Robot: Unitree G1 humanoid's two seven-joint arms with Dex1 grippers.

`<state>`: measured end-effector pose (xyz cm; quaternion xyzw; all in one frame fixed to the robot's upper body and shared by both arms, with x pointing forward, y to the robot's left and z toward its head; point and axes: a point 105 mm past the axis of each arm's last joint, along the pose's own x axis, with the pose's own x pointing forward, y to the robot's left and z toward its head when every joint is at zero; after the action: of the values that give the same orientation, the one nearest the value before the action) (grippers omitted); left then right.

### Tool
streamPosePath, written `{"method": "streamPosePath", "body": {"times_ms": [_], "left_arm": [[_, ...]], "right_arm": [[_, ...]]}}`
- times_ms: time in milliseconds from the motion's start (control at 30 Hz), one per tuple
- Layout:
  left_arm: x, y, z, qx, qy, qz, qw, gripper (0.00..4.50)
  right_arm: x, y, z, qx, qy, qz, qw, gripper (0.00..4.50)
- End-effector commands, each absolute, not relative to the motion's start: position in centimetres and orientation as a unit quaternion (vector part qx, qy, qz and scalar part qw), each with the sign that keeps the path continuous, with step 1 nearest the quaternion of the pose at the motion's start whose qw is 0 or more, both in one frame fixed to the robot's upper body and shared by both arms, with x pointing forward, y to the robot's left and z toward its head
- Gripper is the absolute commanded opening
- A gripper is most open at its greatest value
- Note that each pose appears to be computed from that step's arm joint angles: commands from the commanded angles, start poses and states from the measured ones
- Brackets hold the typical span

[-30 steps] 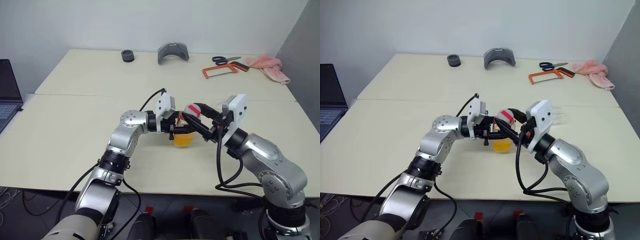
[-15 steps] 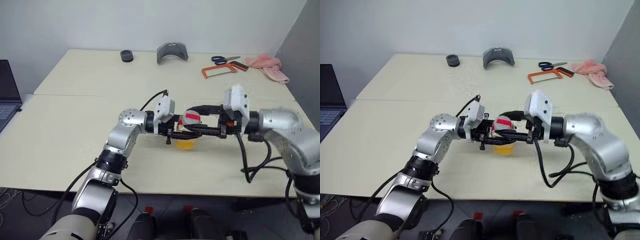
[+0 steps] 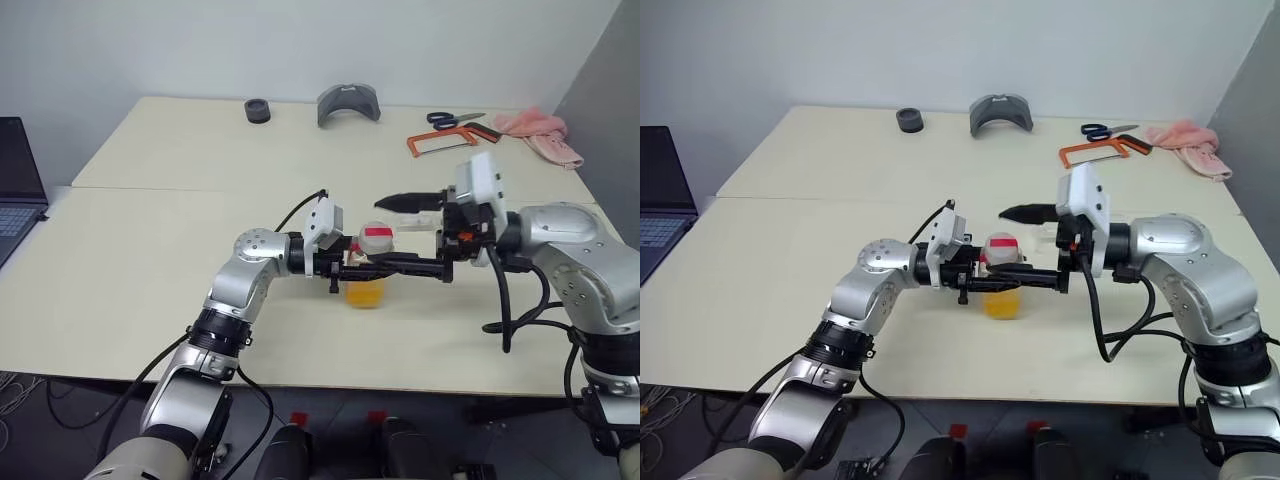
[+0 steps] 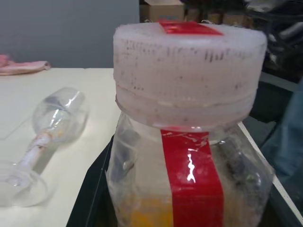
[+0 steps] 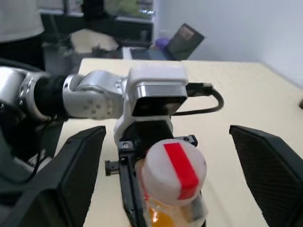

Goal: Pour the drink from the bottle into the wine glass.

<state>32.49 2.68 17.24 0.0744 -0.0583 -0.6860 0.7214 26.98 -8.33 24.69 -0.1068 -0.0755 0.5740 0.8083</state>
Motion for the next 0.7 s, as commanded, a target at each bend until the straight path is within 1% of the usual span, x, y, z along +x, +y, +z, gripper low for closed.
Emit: {"method": "streamPosePath", "body": {"times_ms": [33,133,300,467,633,667,700], "left_arm": [[32.8,2.6,18.9,0.073,-0.096,-0.675,0.728,1.72],[33.1,2.4,19.1,0.07,-0.101,-0.671,0.731,1.72],[33.3,2.0,19.3,0.074,-0.107,-0.671,0.73,1.72],[33.5,1.8,19.3,0.08,-0.11,-0.673,0.727,1.72],[33.7,1.7,19.3,0.088,-0.112,-0.675,0.724,1.72],[33.7,1.8,19.3,0.089,-0.112,-0.674,0.725,1.72],[33.8,1.8,19.3,0.09,-0.112,-0.674,0.725,1.72]], "right_arm": [[26.2,-7.8,25.5,-0.094,-0.116,0.509,0.848,4.27],[26.9,-7.2,24.7,-0.083,-0.128,0.444,0.883,4.27],[27.7,-6.6,24.5,-0.071,-0.151,0.379,0.91,4.27],[27.9,-6.2,24.0,-0.073,-0.149,0.369,0.914,4.27],[28.0,-5.8,23.6,-0.073,-0.138,0.379,0.912,4.27],[28.0,-5.8,23.4,-0.074,-0.134,0.382,0.911,3.89],[28.0,-5.7,23.2,-0.073,-0.13,0.385,0.911,3.67]]}}
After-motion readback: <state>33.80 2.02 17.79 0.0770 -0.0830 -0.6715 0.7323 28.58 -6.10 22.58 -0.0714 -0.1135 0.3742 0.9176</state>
